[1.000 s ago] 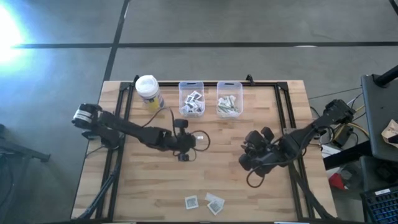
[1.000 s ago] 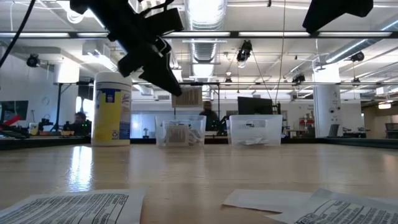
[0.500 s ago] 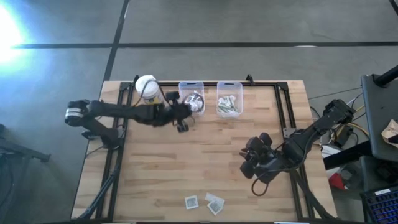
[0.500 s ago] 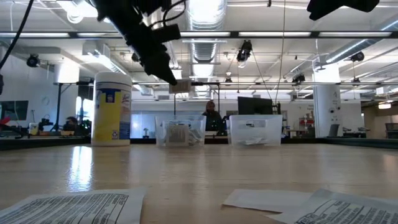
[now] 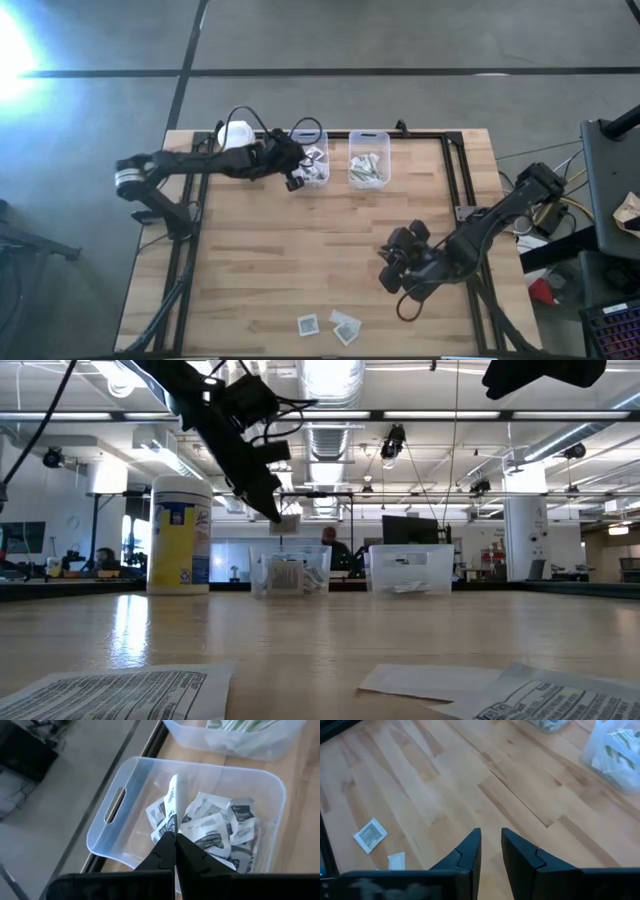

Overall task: Pick & Place First Aid Supplies
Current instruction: Put the towelette pack into the left transparent bin

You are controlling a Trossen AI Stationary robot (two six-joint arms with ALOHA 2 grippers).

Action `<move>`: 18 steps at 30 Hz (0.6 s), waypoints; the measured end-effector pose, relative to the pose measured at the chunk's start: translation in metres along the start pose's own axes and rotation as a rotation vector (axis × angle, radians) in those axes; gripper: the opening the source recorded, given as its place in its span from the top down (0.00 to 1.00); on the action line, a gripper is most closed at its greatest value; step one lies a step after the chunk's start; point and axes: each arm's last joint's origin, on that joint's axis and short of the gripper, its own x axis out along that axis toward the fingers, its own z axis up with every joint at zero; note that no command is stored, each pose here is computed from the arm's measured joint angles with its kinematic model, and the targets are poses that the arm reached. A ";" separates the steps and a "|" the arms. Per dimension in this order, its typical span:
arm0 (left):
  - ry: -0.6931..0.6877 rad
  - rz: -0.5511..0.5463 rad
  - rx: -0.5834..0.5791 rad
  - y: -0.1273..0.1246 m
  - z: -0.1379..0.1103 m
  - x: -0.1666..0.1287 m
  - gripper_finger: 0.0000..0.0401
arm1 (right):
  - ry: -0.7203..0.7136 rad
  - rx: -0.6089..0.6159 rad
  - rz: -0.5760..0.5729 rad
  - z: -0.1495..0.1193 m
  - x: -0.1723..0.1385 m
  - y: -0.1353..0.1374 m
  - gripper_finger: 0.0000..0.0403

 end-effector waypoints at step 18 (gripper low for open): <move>0.009 -0.130 0.006 -0.007 -0.004 0.010 0.83 | -0.014 -0.025 0.229 -0.003 0.017 0.038 0.83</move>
